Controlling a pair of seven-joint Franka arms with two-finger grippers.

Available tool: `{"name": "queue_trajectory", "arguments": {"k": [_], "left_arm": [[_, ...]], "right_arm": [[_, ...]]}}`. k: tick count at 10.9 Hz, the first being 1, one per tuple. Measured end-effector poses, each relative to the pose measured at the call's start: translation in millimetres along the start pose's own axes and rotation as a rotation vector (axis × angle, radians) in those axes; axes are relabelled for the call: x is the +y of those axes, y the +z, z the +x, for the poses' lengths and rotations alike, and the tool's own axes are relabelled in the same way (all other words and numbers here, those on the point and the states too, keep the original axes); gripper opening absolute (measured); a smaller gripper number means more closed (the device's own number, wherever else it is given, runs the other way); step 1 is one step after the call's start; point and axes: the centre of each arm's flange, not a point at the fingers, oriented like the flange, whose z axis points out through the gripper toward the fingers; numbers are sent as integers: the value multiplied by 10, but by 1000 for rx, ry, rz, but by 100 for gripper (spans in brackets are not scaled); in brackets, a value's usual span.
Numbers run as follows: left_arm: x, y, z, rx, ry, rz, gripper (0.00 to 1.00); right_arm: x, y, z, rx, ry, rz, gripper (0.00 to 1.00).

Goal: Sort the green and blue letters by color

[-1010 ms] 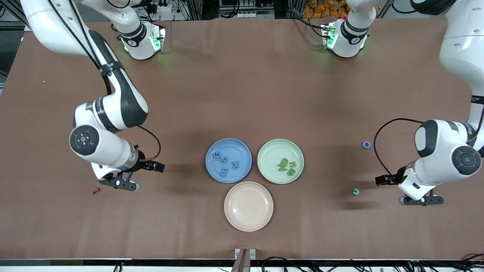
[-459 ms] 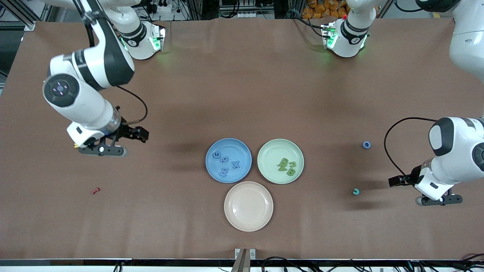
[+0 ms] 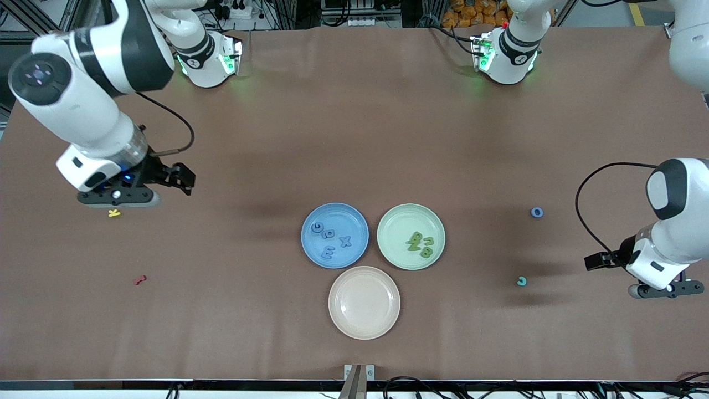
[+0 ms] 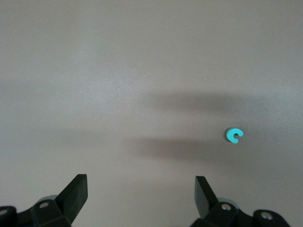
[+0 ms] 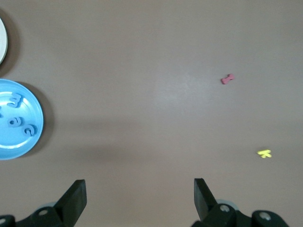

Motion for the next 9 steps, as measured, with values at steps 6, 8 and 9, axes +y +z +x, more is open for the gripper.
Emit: {"name": "queue_trajectory", "arguments": {"k": [6,8,9], "left_arm": [[542,-1034,-333,-78,-17,21,100],[677,-1276,-478,-73,-22,-4,100],[740,-1400,-584,-68,-20,-15,100]], "right_arm": [[293,-1232,-194,1,38,75,100],[249,-1326,-248,1,32,90,100],[220,-1332,-258,-4,31,109,100]]}}
